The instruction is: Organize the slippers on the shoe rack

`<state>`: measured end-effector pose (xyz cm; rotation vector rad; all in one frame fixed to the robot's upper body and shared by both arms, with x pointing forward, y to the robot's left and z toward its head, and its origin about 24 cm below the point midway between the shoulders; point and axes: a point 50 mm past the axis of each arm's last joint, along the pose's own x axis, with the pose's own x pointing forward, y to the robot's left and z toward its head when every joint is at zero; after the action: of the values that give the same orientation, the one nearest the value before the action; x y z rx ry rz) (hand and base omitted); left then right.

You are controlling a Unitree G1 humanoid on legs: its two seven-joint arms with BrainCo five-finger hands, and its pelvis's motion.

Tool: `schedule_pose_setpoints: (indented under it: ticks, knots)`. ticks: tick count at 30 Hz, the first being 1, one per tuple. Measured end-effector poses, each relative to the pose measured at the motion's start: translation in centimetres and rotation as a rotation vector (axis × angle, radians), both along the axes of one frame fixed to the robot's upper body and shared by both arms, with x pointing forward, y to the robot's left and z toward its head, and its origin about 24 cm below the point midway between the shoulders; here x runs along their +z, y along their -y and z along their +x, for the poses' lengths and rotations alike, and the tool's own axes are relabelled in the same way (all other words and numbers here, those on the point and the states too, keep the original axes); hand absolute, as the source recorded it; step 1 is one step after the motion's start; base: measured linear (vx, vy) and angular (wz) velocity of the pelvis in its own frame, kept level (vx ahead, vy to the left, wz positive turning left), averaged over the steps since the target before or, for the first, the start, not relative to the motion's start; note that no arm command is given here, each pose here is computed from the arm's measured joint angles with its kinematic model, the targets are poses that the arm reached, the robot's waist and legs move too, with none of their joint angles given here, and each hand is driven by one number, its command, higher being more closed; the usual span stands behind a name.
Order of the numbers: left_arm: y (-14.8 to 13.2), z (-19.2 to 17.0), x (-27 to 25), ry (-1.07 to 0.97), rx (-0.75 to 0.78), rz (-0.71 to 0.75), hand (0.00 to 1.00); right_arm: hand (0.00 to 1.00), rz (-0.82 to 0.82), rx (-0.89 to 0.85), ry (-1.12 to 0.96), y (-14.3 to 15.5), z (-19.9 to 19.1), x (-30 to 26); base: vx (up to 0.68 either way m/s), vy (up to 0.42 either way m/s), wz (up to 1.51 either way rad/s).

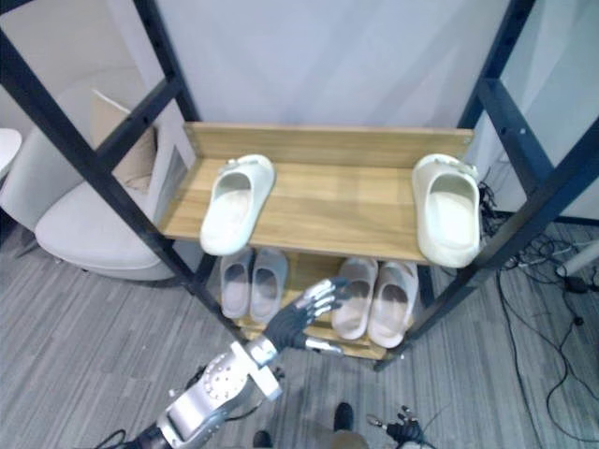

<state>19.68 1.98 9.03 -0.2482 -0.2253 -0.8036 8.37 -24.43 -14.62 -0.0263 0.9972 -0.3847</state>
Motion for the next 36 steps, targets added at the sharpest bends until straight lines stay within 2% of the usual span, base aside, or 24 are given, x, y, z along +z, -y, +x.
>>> schedule_pose_setpoints:
  ticks: [6,10,17,19,23,30,36]
  knots:
    - [-2.8,0.8,5.1,0.174,0.188,-0.177,0.0,0.0,-0.012,0.011,-0.025,0.3,-0.9,-0.1,0.02,0.006,0.0]
    - [-3.7,1.9,6.8,0.259,0.271,-0.186,0.0,0.0,-0.017,0.01,-0.038,0.5,-1.4,-0.1,0.0,0.0,0.0]
    - [-5.7,7.0,8.9,0.454,0.52,0.005,0.0,0.0,-0.043,0.014,-0.043,1.5,-1.5,0.1,-0.02,0.001,0.0]
    - [-6.2,8.1,8.8,0.46,0.554,0.058,0.0,0.0,-0.043,0.014,-0.042,1.5,-1.5,0.1,-0.01,-0.004,0.02]
    - [-9.3,11.9,6.8,0.38,0.694,0.264,0.0,0.0,-0.041,0.015,-0.033,1.4,-1.0,0.2,0.0,-0.007,0.01]
    - [-13.0,14.8,6.5,0.358,0.821,0.486,0.0,0.0,-0.045,-0.004,-0.033,1.4,-1.0,0.2,0.02,0.001,-0.01]
    - [-15.3,16.0,7.4,0.382,0.893,0.605,0.0,0.0,-0.043,-0.019,-0.023,1.2,-0.6,0.2,0.04,0.008,-0.02]
